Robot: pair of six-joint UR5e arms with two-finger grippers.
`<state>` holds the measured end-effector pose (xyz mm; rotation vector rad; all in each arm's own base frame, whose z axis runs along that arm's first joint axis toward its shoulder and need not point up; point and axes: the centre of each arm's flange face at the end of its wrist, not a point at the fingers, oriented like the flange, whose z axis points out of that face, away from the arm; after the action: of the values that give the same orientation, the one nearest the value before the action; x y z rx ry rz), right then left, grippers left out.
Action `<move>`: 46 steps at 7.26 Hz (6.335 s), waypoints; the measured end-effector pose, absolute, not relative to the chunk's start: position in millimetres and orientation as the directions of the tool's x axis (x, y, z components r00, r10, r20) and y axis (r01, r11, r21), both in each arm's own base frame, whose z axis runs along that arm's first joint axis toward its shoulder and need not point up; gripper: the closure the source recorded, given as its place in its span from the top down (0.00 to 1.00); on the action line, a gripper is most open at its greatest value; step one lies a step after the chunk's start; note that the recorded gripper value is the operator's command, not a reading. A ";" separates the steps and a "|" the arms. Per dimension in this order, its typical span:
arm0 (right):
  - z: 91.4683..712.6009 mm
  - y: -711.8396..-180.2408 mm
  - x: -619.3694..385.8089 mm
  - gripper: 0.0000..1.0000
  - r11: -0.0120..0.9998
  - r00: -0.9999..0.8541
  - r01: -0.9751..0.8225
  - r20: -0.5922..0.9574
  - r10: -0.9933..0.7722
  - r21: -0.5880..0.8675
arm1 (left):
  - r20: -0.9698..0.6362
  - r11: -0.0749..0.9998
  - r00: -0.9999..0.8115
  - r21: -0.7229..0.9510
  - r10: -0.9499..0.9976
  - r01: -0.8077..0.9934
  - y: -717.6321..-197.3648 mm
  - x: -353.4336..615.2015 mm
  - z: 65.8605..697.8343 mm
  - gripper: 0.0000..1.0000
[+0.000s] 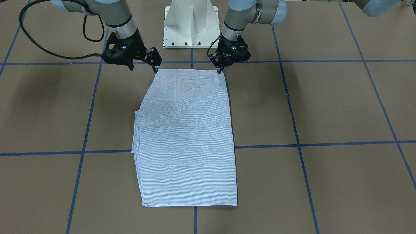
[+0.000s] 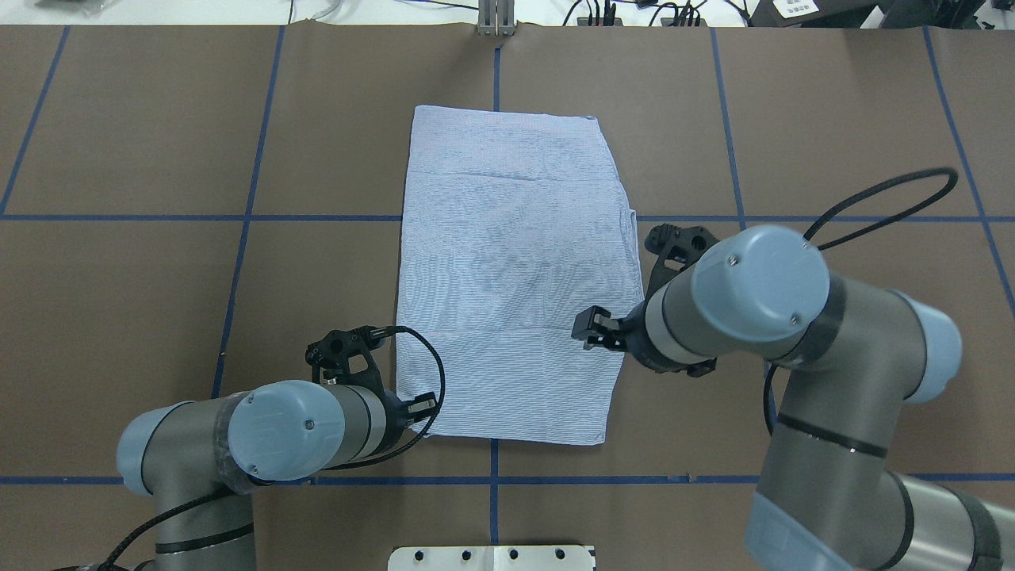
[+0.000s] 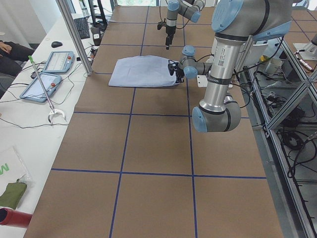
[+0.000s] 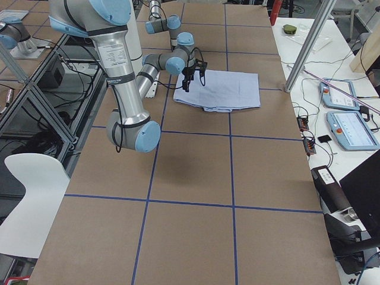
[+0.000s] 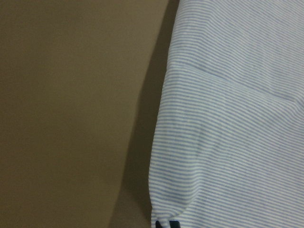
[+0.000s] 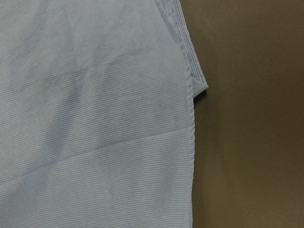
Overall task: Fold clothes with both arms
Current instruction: 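Bring the right gripper down to the near corner beside the left gripper, then close both grippers on the shirt's near edge corners, then lift the near edge with both grippers and pull it toward the robot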
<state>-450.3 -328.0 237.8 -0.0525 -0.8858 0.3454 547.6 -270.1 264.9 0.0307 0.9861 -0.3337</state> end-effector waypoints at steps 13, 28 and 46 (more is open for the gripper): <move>278.6 -276.6 -563.4 1.00 0.888 0.648 -0.359 0.608 0.459 -0.287 | -0.842 0.944 0.472 -0.124 -0.263 0.305 -283.3 536.3 246.9 0.00; 293.2 -272.9 -572.7 0.96 0.888 0.671 -0.360 0.583 0.459 -0.285 | -0.840 0.944 0.475 -0.123 -0.264 0.306 -283.5 536.7 248.9 0.00; 257.2 -286.4 -552.0 0.00 0.835 0.578 -0.412 0.604 0.549 -0.365 | -0.846 0.943 0.464 -0.123 -0.262 0.308 -284.1 528.9 242.5 0.00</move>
<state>-552.0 -286.4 257.2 -0.1924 -0.7707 0.5659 528.9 -284.1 242.5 0.0500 1.0304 -0.3502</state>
